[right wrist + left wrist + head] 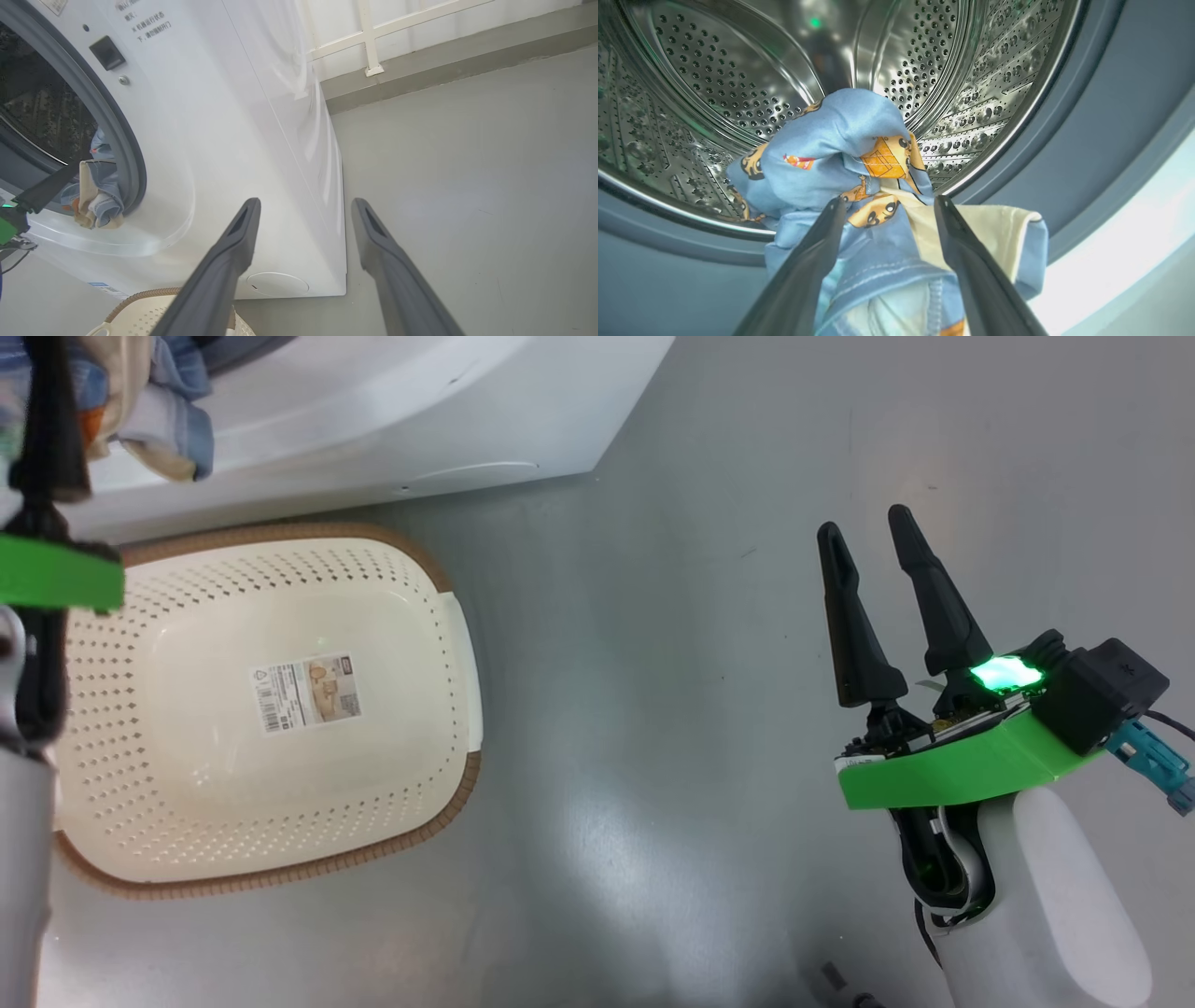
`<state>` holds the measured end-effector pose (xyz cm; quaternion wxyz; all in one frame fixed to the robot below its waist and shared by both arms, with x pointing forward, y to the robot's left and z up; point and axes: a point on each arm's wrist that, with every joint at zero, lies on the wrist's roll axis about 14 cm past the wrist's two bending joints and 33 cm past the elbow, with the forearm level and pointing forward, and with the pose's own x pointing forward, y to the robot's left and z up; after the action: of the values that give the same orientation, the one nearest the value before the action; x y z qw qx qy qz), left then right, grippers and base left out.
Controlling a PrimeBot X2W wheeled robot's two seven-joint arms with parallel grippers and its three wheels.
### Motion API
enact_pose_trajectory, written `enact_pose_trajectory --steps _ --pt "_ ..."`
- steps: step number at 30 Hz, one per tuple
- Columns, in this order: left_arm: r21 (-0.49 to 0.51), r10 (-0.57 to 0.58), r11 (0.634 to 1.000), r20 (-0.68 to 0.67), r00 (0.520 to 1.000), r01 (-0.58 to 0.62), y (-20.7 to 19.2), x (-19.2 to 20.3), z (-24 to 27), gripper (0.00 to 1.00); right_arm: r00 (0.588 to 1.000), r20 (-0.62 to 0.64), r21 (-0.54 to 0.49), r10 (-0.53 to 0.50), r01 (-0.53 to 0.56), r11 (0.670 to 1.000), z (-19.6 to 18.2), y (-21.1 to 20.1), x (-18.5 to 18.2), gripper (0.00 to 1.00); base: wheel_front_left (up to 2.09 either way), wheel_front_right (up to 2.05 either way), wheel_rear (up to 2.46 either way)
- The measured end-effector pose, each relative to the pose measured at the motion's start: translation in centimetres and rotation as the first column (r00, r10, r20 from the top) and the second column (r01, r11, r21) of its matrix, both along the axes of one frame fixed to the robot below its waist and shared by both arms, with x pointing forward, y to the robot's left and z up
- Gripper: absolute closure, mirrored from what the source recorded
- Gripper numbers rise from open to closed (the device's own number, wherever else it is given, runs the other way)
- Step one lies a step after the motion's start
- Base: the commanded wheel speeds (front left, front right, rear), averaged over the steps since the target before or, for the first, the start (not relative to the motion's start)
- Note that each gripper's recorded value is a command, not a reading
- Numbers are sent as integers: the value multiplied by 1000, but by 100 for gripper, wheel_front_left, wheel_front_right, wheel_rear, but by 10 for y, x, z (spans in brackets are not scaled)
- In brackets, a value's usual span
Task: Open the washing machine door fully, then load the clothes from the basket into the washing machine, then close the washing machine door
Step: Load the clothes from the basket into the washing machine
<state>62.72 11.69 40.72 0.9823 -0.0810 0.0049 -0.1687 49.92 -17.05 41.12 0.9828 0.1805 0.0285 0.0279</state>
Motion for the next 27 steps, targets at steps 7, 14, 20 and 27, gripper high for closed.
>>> enact_pose_trajectory --steps 7,14,20,27 --pt "-44 35 998 18 999 -34 12 -35 8 0 1000 18 1 6 -6 1000 8 2 0 0 0 0 0" --pt "-91 113 990 17 993 -111 33 -71 13 0 999 35 -9 6 -6 1000 15 2 -1 0 0 0 0" --pt "-94 153 983 -63 986 -158 39 -99 -7 0 999 44 -28 18 -17 999 18 5 0 0 0 0 0" --pt "-100 165 980 -70 984 -171 35 -112 -3 0 998 59 -29 31 -29 999 23 9 1 0 0 0 0"
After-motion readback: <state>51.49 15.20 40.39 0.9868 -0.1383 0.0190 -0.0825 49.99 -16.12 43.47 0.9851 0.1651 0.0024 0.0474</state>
